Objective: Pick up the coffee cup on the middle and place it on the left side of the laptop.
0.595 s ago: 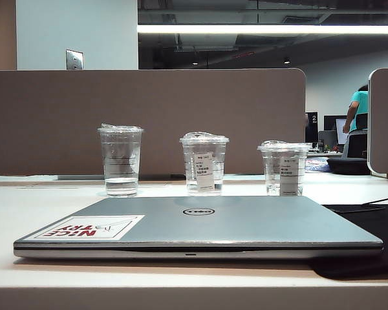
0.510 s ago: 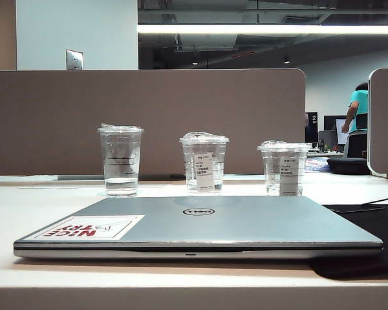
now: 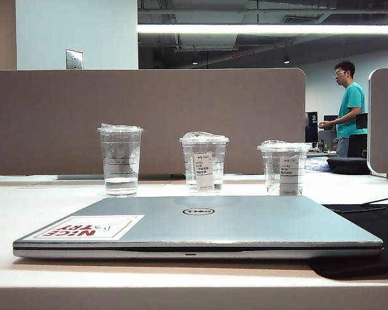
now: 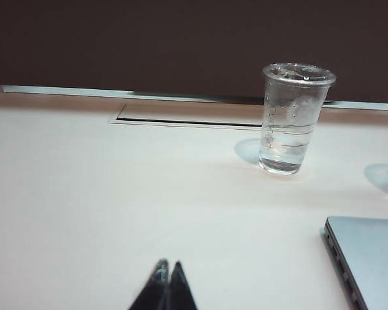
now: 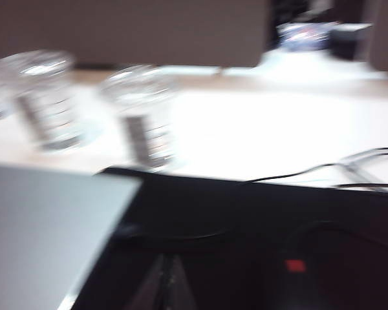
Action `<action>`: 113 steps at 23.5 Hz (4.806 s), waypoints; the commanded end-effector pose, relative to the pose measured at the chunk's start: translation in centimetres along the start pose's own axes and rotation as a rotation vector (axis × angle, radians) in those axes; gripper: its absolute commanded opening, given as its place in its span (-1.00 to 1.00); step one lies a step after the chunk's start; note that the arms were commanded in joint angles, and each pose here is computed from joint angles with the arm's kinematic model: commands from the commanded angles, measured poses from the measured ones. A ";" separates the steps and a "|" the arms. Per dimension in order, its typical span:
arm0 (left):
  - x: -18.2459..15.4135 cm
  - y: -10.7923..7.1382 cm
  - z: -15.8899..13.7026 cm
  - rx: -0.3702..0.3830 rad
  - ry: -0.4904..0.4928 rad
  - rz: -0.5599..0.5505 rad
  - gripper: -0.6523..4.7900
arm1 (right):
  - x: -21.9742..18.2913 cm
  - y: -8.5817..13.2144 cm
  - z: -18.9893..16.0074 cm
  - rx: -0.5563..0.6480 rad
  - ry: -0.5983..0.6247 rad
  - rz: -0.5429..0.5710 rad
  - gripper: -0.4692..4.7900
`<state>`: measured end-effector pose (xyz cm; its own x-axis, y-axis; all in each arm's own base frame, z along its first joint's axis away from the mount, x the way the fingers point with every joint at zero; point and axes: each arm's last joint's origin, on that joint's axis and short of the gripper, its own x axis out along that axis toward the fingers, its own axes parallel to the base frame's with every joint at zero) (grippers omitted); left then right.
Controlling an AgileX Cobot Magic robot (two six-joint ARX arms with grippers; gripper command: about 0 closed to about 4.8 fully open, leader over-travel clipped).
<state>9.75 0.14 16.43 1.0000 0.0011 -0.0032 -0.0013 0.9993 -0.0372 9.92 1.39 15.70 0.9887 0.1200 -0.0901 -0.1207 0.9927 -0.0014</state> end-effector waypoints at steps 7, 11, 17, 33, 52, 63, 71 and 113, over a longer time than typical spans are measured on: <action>-0.2 -0.8 2.5 -0.090 -0.226 -0.256 -0.78 | 0.2 2.9 -0.9 -0.039 0.098 0.276 -0.84; 1.6 -1.6 2.3 -0.068 -0.166 -0.321 -0.78 | 0.2 2.9 -0.9 -0.039 0.099 0.278 -0.84; 8.7 -4.2 3.6 0.067 -0.056 -0.424 0.43 | 0.2 2.9 -0.9 -0.039 0.099 0.278 -0.84; 31.1 -13.5 -3.8 -0.014 0.220 -0.914 1.00 | 0.2 3.0 -0.9 -0.040 0.100 0.282 -0.84; 35.3 -17.7 -4.8 -0.015 0.209 -1.115 1.00 | 0.2 3.0 -0.9 -0.041 0.104 0.282 -0.84; 35.7 -19.9 -4.6 0.014 0.197 -1.106 1.00 | 0.2 3.0 -0.9 -0.041 0.105 0.282 -0.84; 35.7 -19.9 -4.5 0.012 0.191 -1.080 1.00 | 0.2 3.0 -0.9 -0.041 0.105 0.282 -0.84; 34.7 -16.8 3.3 0.007 0.081 -1.118 0.49 | -0.2 3.8 -0.8 -0.049 0.080 0.369 -0.84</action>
<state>45.26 -16.38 19.11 0.4567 -0.8875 -0.0605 0.8810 0.4607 -0.1078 9.27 4.91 14.91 0.8769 0.4437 -0.1848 -0.4521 0.8920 -0.0037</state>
